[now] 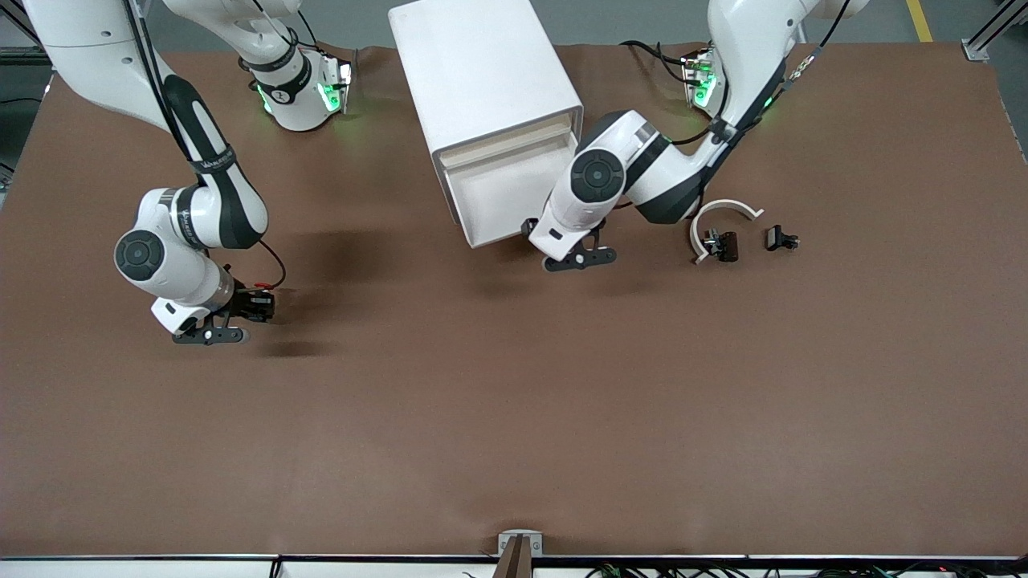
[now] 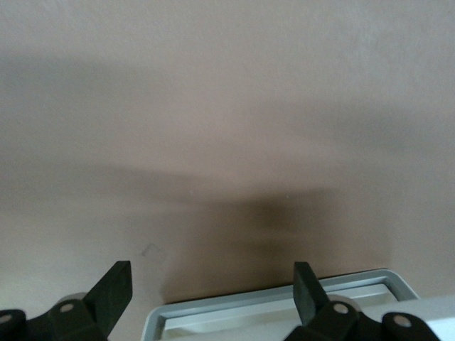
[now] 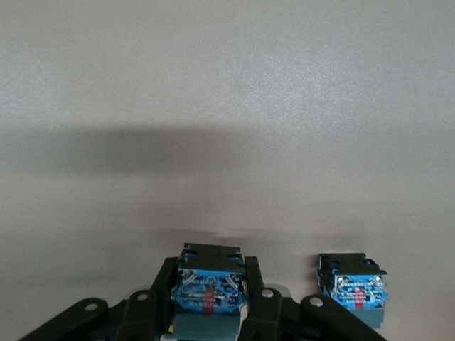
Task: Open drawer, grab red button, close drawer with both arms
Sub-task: 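Push the drawer shut with the left gripper while the right gripper lowers the button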
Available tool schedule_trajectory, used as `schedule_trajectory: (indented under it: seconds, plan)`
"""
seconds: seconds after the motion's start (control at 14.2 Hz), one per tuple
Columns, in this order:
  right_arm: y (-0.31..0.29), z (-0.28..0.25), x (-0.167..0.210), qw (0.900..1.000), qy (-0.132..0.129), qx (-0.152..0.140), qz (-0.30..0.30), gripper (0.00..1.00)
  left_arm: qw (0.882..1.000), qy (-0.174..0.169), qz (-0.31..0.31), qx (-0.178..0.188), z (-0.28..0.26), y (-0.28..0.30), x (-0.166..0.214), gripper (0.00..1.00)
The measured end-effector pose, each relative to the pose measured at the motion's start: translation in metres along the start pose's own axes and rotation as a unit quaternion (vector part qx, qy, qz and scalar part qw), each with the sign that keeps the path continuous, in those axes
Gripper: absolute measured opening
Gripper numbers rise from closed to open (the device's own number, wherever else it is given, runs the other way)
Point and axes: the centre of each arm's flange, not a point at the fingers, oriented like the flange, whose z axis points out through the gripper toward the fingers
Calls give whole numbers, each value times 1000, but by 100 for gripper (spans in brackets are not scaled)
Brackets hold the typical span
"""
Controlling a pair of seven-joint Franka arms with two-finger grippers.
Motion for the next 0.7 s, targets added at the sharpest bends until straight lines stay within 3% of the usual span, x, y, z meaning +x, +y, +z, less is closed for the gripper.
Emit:
schedule_trajectory:
  seconds: [0.7]
  plan:
    - [-1,23,-4,1000,0,1,1,42,998,-62,10,-3,31,46,-85,100]
